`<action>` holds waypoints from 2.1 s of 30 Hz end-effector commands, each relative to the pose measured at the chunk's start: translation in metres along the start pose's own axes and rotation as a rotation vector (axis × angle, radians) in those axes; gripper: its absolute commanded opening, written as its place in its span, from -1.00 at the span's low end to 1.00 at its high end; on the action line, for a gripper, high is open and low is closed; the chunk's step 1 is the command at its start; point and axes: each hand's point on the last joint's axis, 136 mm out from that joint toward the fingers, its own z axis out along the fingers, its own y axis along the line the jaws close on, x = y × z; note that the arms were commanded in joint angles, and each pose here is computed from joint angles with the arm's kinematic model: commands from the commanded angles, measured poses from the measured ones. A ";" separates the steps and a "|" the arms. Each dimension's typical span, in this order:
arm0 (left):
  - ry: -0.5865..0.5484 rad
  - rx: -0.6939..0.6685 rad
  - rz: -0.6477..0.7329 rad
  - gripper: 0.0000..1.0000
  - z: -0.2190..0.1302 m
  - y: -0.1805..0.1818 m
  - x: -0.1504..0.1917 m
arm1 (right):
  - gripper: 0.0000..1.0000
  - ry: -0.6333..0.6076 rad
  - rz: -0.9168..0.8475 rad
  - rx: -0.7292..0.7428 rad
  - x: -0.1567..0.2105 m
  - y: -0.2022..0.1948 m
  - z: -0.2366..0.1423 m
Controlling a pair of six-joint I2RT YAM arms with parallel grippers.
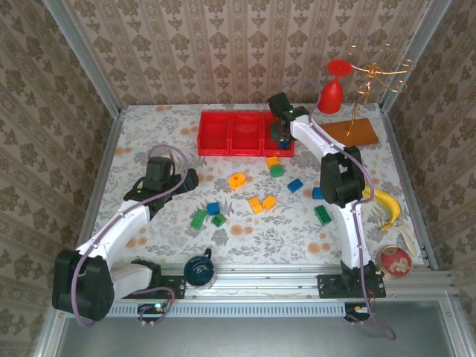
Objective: Sort the legos into containers by color
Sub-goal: Place the lego in the container, then pick up the lego from the center of the table.
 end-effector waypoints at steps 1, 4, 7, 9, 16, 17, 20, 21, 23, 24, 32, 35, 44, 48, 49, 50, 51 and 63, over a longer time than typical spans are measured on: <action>-0.011 0.012 0.027 1.00 -0.006 -0.003 -0.008 | -0.05 -0.004 -0.014 -0.006 -0.005 0.001 -0.008; -0.013 0.020 0.036 1.00 -0.006 -0.005 -0.009 | -0.03 -0.011 -0.017 -0.003 -0.007 0.000 -0.011; -0.019 0.045 0.064 1.00 -0.005 -0.013 -0.013 | -0.03 -0.013 -0.016 -0.010 -0.008 0.001 -0.016; -0.018 0.065 0.100 1.00 -0.003 -0.023 -0.015 | -0.03 -0.016 -0.014 -0.014 -0.008 0.002 -0.022; 0.059 0.152 0.314 1.00 0.017 -0.074 -0.010 | 0.03 -0.052 -0.003 -0.052 -0.009 0.007 -0.059; 0.077 0.167 0.344 1.00 0.022 -0.079 -0.010 | 0.05 -0.055 0.004 -0.059 -0.007 0.007 -0.064; 0.142 0.242 0.459 0.98 0.034 -0.108 0.001 | 0.12 -0.061 0.033 -0.065 0.001 0.001 -0.079; 0.158 0.264 0.503 0.95 0.038 -0.117 0.004 | 0.15 -0.061 0.046 -0.066 0.005 -0.002 -0.084; 0.187 0.307 0.576 0.88 0.044 -0.132 0.011 | 0.22 -0.060 0.073 -0.074 0.014 -0.006 -0.091; 0.201 0.327 0.613 0.85 0.047 -0.139 0.015 | 0.25 -0.057 0.088 -0.079 0.020 -0.007 -0.094; 0.338 0.427 0.781 0.72 0.064 -0.163 0.044 | 0.57 -0.028 0.181 -0.069 0.071 -0.028 -0.110; 0.374 0.427 0.803 0.65 0.074 -0.164 0.052 | 0.71 -0.024 0.208 -0.060 0.087 -0.035 -0.113; 0.465 0.383 0.866 0.56 0.097 -0.163 0.068 | 1.00 -0.026 0.259 -0.053 0.112 -0.048 -0.125; 0.503 0.366 0.884 0.54 0.104 -0.159 0.076 | 1.00 -0.032 0.274 -0.038 0.117 -0.054 -0.132; 0.510 0.362 0.885 0.54 0.106 -0.158 0.077 | 1.00 -0.035 0.278 -0.035 0.117 -0.056 -0.133; 0.518 0.359 0.885 0.54 0.108 -0.157 0.079 | 1.00 -0.038 0.282 -0.035 0.117 -0.056 -0.135; 0.521 0.357 0.884 0.51 0.110 -0.157 0.080 | 1.00 -0.041 0.284 -0.034 0.117 -0.057 -0.137; 0.563 0.301 0.895 0.33 0.133 -0.146 0.092 | 1.00 -0.056 0.304 -0.020 0.118 -0.063 -0.141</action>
